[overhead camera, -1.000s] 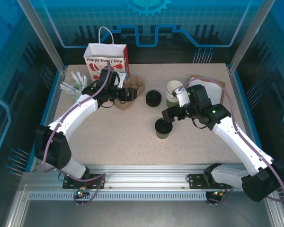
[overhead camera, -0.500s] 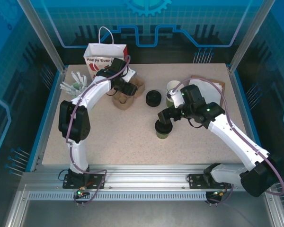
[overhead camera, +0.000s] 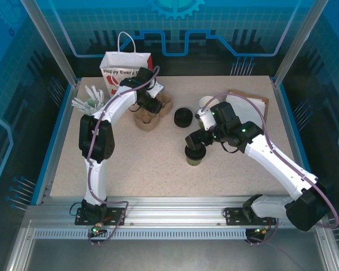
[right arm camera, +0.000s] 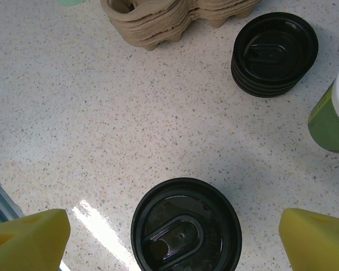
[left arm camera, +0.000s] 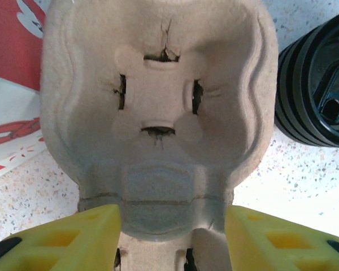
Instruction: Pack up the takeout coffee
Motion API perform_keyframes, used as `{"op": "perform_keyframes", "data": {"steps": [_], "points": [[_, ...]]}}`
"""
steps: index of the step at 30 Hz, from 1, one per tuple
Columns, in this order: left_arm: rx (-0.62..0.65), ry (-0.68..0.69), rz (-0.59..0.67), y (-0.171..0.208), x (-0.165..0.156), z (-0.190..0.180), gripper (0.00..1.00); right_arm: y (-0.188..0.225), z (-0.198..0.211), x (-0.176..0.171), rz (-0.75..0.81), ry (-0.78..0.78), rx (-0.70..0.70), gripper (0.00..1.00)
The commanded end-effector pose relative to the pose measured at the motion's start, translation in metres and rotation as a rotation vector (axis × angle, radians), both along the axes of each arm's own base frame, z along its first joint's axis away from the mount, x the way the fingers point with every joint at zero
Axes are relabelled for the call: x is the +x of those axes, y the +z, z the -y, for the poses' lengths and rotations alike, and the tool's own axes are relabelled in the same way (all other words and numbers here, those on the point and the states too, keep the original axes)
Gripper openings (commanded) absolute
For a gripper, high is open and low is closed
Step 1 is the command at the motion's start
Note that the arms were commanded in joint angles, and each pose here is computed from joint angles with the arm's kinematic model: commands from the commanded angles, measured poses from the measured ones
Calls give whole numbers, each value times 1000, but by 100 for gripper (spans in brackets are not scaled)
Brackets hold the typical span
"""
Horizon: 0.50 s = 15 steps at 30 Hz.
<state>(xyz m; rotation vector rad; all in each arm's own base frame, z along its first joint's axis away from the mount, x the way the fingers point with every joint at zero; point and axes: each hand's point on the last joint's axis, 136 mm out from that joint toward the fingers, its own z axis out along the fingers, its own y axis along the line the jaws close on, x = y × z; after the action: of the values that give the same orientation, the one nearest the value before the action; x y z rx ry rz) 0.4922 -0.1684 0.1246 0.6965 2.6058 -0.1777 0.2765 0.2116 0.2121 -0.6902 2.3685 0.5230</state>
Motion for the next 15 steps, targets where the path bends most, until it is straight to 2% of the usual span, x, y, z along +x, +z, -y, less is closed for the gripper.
{"op": "perform_keyframes", "data": {"steps": [1,15], "points": [[32,-7,-20,-3,1,-6,52,9,-6,0,14,18,-2,96],[63,-5,-37,-14,8,-9,52,-1,-17,-5,-11,58,-40,96]]}}
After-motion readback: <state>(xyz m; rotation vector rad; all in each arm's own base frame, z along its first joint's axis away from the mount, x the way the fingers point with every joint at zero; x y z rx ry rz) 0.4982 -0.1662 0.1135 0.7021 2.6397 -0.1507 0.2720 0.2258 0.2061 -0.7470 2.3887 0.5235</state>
